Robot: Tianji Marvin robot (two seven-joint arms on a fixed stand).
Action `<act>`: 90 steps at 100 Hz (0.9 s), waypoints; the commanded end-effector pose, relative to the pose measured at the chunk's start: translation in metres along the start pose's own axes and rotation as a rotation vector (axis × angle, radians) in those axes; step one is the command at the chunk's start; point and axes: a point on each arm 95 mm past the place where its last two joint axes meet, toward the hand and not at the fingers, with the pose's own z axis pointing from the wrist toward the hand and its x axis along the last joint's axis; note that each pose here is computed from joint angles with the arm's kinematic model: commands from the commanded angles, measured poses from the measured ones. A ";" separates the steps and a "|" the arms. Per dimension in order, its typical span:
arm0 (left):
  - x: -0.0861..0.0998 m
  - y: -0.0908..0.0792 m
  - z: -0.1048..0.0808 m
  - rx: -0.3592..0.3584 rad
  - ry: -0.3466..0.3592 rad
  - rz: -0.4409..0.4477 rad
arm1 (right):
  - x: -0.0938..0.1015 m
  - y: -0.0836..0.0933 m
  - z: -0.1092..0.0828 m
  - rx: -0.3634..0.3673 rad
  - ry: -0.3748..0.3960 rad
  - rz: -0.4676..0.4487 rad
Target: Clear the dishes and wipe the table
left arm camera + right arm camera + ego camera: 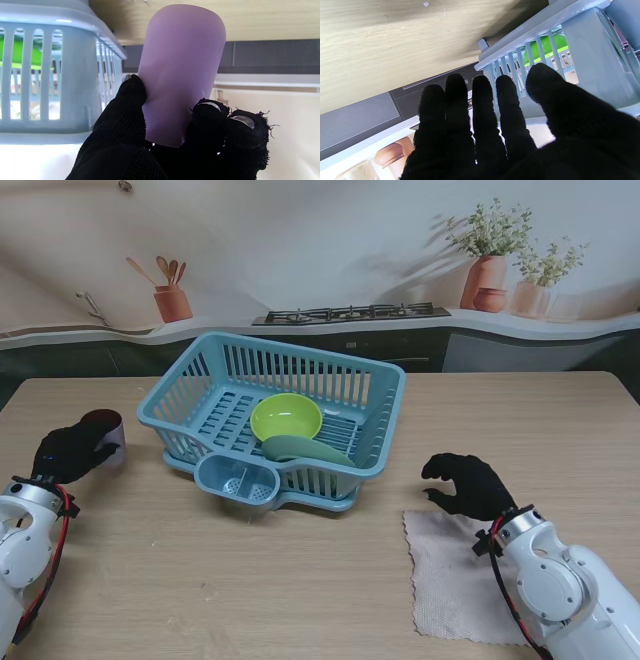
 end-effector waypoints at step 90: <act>0.013 -0.095 0.042 0.122 0.204 -0.030 | -0.002 0.006 -0.003 -0.007 0.029 -0.009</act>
